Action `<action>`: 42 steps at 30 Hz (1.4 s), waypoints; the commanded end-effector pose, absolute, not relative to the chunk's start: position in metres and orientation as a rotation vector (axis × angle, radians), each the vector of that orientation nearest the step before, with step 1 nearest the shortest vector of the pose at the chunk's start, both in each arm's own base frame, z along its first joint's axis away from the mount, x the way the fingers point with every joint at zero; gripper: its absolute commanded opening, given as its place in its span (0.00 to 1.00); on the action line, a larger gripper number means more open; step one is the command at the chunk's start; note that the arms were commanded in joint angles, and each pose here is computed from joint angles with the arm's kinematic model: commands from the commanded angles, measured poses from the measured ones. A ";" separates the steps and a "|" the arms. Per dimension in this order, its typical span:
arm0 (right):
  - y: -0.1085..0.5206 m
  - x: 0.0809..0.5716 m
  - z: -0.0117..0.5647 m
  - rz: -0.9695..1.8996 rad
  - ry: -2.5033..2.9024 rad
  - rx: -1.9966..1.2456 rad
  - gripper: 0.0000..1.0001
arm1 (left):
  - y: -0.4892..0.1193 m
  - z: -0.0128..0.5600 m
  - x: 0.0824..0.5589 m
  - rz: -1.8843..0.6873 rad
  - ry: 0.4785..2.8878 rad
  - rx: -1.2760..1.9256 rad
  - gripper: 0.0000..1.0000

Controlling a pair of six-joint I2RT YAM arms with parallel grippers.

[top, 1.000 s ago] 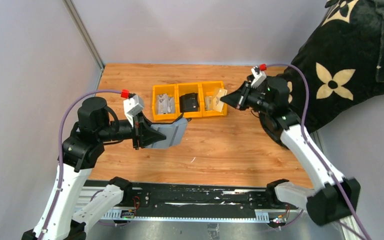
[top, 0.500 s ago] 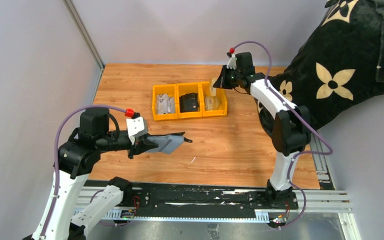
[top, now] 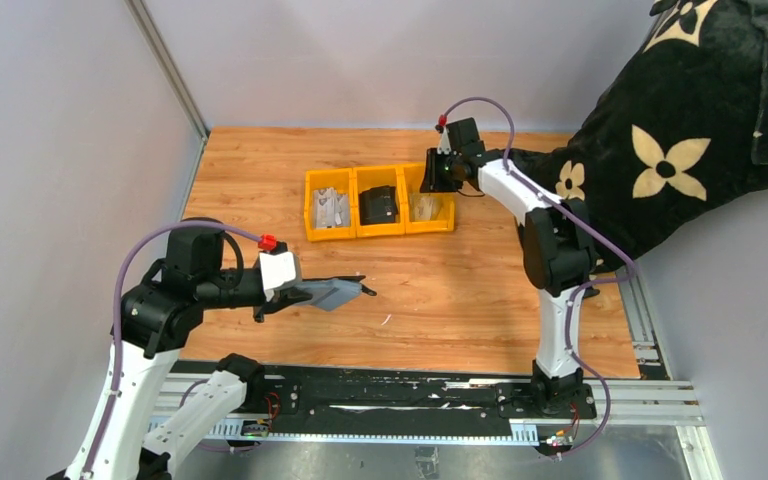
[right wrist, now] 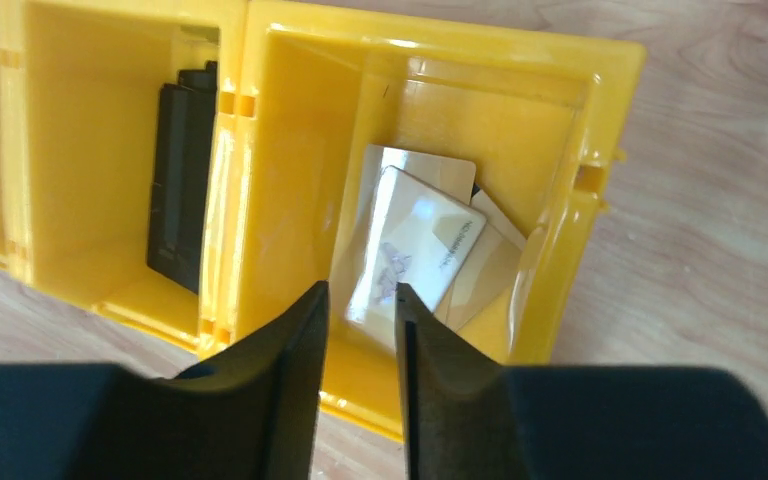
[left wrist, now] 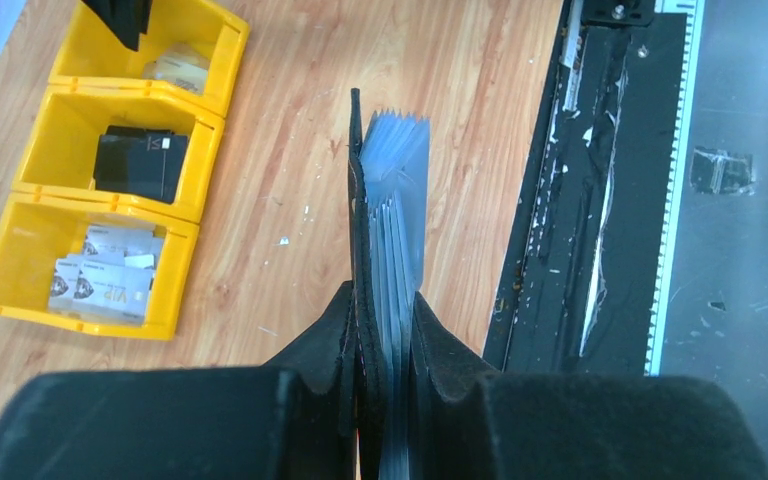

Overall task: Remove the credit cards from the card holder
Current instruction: Place the credit card in the storage box, then place the card holder at the center of the board.

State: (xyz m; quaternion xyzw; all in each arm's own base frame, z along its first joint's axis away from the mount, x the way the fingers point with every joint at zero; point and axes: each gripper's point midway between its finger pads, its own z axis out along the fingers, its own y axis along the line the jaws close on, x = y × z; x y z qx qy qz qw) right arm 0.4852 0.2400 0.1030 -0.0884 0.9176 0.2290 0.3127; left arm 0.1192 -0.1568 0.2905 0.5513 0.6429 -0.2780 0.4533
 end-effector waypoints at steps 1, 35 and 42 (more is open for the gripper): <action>0.234 0.479 0.161 0.530 2.292 -0.237 0.38 | -0.156 0.290 0.113 -0.666 1.512 1.409 0.02; 0.425 0.105 0.267 1.371 1.615 -1.118 0.80 | -0.154 0.281 0.113 -0.584 1.389 1.515 0.04; 0.422 0.123 0.237 1.267 1.779 -1.023 0.44 | -0.149 0.273 0.121 -0.508 1.378 1.552 0.26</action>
